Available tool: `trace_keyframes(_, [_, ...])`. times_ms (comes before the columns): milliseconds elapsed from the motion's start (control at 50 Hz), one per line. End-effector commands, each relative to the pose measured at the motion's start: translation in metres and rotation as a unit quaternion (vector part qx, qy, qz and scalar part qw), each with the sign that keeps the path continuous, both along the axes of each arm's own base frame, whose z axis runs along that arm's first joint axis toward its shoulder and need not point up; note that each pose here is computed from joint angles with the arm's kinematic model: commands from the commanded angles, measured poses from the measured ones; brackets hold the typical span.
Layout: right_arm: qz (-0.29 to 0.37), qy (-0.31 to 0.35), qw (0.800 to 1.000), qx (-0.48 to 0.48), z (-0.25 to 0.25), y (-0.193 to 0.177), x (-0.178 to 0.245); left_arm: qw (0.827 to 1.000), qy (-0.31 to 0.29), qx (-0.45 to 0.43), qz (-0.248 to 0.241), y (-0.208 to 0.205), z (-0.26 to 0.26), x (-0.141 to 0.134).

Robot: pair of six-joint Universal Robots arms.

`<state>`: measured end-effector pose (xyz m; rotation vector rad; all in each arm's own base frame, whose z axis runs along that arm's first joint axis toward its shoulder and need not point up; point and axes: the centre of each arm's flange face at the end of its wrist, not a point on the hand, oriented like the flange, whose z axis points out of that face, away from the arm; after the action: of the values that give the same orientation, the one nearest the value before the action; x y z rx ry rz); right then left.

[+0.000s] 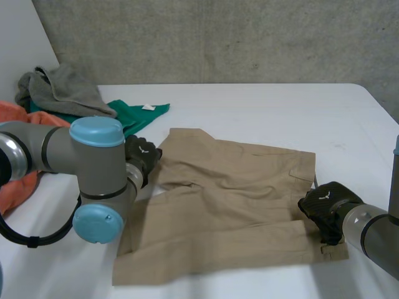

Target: Fold the laundry.

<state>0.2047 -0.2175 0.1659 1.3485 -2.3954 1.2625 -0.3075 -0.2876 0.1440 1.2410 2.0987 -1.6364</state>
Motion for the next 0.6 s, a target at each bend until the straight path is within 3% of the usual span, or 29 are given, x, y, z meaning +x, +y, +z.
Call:
trace_keyframes(20, [-0.013,-0.013,1.000,-0.004,0.000,-0.003,-0.001,1.000,0.021,-0.017,-0.003,0.025,0.044,0.001])
trace_keyframes(180, [-0.017,-0.016,1.000,-0.006,0.001,-0.005,-0.002,0.993,0.066,0.098,0.003,0.094,0.070,0.033])
trace_keyframes(300, [-0.018,-0.017,1.000,-0.009,0.002,-0.007,-0.002,0.974,0.071,0.212,-0.026,0.140,0.059,0.049])
trace_keyframes(480, [-0.016,-0.017,1.000,-0.008,0.002,-0.005,-0.001,0.967,0.058,0.246,-0.018,0.138,0.033,0.051])
trace_keyframes(600, [-0.018,-0.016,1.000,-0.006,0.003,-0.003,-0.003,0.978,0.047,0.203,0.021,0.120,0.016,0.051])
